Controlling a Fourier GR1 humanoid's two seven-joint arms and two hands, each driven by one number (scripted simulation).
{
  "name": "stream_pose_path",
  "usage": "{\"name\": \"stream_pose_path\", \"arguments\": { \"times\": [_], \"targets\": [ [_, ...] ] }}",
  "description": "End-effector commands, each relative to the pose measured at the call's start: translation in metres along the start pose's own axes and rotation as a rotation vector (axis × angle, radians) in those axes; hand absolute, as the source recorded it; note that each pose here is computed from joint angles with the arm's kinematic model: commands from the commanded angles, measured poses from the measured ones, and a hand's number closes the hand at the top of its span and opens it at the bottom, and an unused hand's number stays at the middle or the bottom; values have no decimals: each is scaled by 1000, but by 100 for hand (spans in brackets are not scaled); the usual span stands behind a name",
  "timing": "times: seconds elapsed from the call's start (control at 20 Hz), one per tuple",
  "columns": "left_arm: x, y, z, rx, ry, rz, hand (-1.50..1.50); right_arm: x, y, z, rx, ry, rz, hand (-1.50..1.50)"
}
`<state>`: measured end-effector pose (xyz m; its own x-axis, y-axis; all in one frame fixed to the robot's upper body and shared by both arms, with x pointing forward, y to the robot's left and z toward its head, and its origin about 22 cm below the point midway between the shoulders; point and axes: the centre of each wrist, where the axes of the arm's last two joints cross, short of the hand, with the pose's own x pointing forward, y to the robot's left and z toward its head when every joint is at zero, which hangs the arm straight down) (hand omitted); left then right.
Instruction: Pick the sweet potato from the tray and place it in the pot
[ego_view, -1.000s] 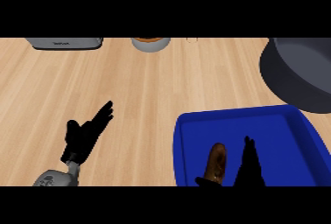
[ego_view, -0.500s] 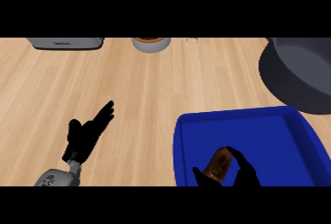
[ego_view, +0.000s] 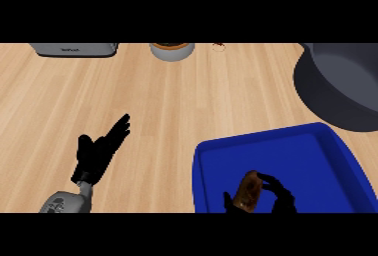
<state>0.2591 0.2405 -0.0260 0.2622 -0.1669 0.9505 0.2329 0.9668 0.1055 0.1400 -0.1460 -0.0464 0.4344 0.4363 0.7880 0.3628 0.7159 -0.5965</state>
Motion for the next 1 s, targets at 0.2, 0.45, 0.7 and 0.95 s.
{"name": "stream_pose_path", "arguments": {
  "times": [0.2,0.45,0.7,0.95],
  "targets": [
    [3,-5,1,-15,-7,17,0,-13,-48,-59,-6,-168,38,150],
    [3,-2,-1,-20,0,7,0,21,-69,-73,57,-288,-29,150],
    [0,-1,-1,-9,4,24,0,31,-108,-102,107,-379,-37,150],
    [-3,3,3,3,9,9,0,33,-157,-138,130,-466,-20,150]
  ]
}}
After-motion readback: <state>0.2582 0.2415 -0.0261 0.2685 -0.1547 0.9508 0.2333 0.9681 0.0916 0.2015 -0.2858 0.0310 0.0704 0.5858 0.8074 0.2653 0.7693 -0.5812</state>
